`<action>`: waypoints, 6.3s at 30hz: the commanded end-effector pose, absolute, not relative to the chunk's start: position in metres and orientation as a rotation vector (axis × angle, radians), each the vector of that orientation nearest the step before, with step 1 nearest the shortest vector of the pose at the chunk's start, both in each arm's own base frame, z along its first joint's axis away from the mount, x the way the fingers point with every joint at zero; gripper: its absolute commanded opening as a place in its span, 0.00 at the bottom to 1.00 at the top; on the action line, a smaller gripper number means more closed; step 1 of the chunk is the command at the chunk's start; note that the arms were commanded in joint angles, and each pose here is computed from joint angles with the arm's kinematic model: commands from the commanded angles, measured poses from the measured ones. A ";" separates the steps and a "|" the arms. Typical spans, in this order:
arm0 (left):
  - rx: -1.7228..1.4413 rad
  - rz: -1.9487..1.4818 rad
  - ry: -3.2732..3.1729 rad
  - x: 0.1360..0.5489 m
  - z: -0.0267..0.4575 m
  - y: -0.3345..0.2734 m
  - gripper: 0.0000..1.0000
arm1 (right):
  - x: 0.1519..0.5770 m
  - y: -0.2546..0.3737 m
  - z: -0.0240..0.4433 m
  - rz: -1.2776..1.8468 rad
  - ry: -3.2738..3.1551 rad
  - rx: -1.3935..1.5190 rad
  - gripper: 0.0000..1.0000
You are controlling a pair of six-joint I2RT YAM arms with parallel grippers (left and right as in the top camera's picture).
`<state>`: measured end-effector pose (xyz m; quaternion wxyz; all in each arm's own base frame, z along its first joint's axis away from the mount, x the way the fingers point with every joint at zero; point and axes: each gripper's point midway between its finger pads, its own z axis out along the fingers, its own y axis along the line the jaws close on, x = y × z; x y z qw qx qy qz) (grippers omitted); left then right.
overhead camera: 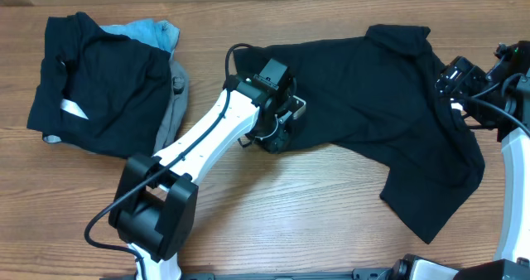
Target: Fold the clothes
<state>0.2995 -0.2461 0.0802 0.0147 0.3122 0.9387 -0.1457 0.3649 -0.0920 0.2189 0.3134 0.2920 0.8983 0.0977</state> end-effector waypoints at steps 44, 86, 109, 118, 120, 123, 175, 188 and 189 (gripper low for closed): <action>1.103 -0.335 2.581 0.282 0.070 -0.193 1.00 | 0.360 -0.088 0.218 0.270 2.393 0.769 1.00; 1.085 -0.294 2.559 0.321 -0.013 -0.223 0.04 | 0.365 -0.090 0.222 0.263 2.367 0.758 1.00; 0.438 -0.172 3.194 0.288 0.056 -0.156 1.00 | 0.366 -0.090 0.222 0.263 2.364 0.756 1.00; 0.452 -0.259 2.905 0.357 0.068 -0.173 0.69 | 0.363 -0.090 0.220 0.262 2.376 0.757 0.04; 0.478 -0.291 2.708 0.402 0.093 -0.184 0.04 | 0.359 -0.088 0.218 0.265 2.395 0.766 0.04; 0.576 -0.295 2.487 0.440 0.115 -0.200 0.04 | 0.355 -0.086 0.214 0.272 2.415 0.774 0.04; 0.374 -0.239 2.300 0.543 -0.016 -0.206 0.04 | 0.276 -0.001 0.004 0.290 2.664 0.904 0.04; 0.344 -0.116 2.261 0.565 -0.010 -0.158 0.04 | 0.223 -0.005 -0.053 0.128 2.920 1.079 0.04; 0.330 -0.112 2.249 0.569 -0.008 -0.153 0.04 | 0.221 -0.005 -0.053 0.123 2.925 1.086 0.04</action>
